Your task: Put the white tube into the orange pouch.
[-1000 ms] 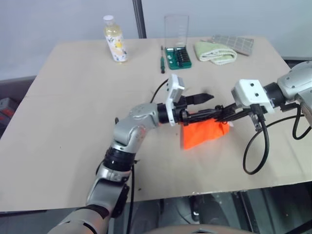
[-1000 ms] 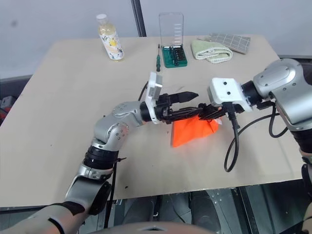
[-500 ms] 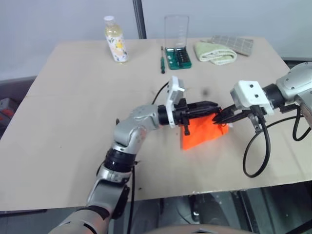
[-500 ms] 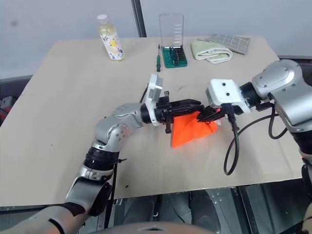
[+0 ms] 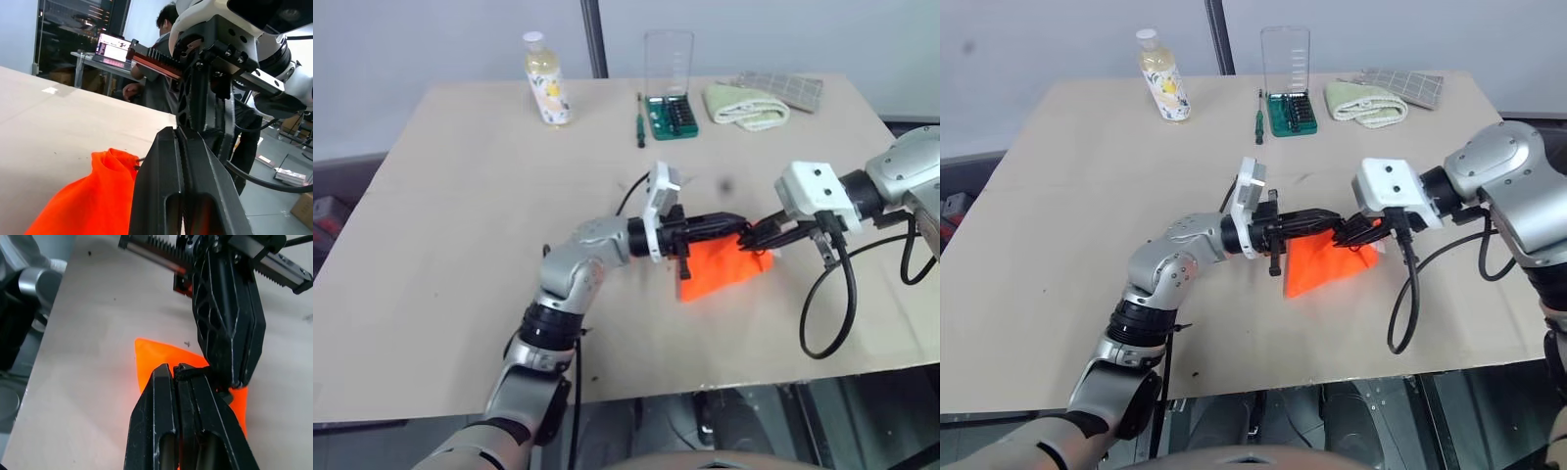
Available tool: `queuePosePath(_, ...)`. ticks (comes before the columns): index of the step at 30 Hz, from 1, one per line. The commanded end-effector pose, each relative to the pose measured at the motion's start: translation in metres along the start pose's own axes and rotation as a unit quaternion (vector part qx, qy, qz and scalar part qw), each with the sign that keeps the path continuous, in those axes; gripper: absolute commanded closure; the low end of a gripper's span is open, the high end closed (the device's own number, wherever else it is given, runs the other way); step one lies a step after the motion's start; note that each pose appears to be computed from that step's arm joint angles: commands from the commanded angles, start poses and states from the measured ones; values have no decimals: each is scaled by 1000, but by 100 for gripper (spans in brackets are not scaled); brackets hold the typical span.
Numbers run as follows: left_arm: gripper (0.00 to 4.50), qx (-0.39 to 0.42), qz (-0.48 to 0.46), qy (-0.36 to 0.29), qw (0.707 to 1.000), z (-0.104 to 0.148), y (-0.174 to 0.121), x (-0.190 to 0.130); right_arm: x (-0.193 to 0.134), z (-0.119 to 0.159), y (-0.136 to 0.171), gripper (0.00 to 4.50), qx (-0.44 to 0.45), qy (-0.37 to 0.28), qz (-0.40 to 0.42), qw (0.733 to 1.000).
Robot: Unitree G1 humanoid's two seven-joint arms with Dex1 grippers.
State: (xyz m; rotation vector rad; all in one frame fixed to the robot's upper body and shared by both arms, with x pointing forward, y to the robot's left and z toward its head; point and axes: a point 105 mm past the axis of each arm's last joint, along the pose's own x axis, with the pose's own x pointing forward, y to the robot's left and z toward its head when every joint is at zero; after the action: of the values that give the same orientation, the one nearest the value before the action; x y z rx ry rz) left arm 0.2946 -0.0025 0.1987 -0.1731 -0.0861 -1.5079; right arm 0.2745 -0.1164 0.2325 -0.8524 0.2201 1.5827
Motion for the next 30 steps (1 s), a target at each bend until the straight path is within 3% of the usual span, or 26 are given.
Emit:
queuePosePath(1, 444, 11, -13, 6, 1000, -5, -7, 10, -18, 37, -4, 450, -54, -41, -28, 997)
queuePosePath(13, 444, 12, -19, 7, 1000, -13, -13, 19, -26, 55, -16, 450, -51, -98, -68, 992)
queuePosePath(18, 444, 44, 27, 1, 999, -5, 4, 10, -27, 54, -18, 450, -42, -109, -81, 990)
queuePosePath(22, 444, 197, 90, 25, 976, 5, 23, -1, -30, 56, -19, 450, -35, -118, -88, 988)
queuePosePath(25, 444, 288, 82, 51, 953, 6, 21, -10, -34, 57, -21, 450, -32, -125, -100, 987)
queuePosePath(30, 228, 387, 96, 60, 915, 12, 23, -22, -36, 60, -23, 450, -17, -148, -103, 983)
